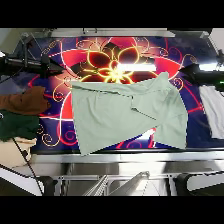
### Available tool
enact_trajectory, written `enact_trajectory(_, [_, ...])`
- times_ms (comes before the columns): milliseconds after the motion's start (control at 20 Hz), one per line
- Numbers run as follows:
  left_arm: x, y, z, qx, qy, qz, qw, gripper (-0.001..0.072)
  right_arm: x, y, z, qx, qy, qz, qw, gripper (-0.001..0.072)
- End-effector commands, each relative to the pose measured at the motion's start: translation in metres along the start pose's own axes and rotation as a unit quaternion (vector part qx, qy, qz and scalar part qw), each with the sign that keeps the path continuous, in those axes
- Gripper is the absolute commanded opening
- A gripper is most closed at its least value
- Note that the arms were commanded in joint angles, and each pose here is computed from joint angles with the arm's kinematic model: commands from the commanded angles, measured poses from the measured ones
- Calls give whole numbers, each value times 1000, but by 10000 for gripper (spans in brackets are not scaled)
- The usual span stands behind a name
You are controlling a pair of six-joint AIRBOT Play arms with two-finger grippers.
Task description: Fold the shirts.
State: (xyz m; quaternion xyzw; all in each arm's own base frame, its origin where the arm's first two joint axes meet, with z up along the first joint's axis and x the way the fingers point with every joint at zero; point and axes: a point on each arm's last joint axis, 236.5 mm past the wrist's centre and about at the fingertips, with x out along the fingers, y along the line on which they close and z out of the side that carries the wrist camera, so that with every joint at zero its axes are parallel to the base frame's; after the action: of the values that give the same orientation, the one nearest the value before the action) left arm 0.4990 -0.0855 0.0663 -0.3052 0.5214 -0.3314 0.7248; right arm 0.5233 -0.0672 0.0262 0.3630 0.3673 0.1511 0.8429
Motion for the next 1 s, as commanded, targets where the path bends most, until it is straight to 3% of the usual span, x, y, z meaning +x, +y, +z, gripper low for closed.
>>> enact_trajectory(0, [-9, 20, -57, -52, 91, 63, 992, 272, -52, -42, -27, -10, 69, -32, 997, 574])
enact_trajectory(150, [9, 40, -128, -75, 138, 135, 978, 272, -75, -103, -75, -5, 168, -110, 980, 574])
enact_trajectory(400, [37, 46, -248, -140, 176, 153, 962, 273, -56, -133, -121, 39, 242, -100, 964, 552])
enact_trajectory(450, [37, 47, -268, -154, 182, 153, 959, 273, -52, -133, -131, 38, 259, -86, 961, 419])
enact_trajectory(500, [38, 48, -283, -168, 183, 157, 956, 273, -48, -131, -143, 39, 280, -72, 956, 380])
enact_trajectory(950, [39, 58, -338, -206, 154, 180, 949, 273, -20, -109, -171, 10, 338, -37, 940, 375])
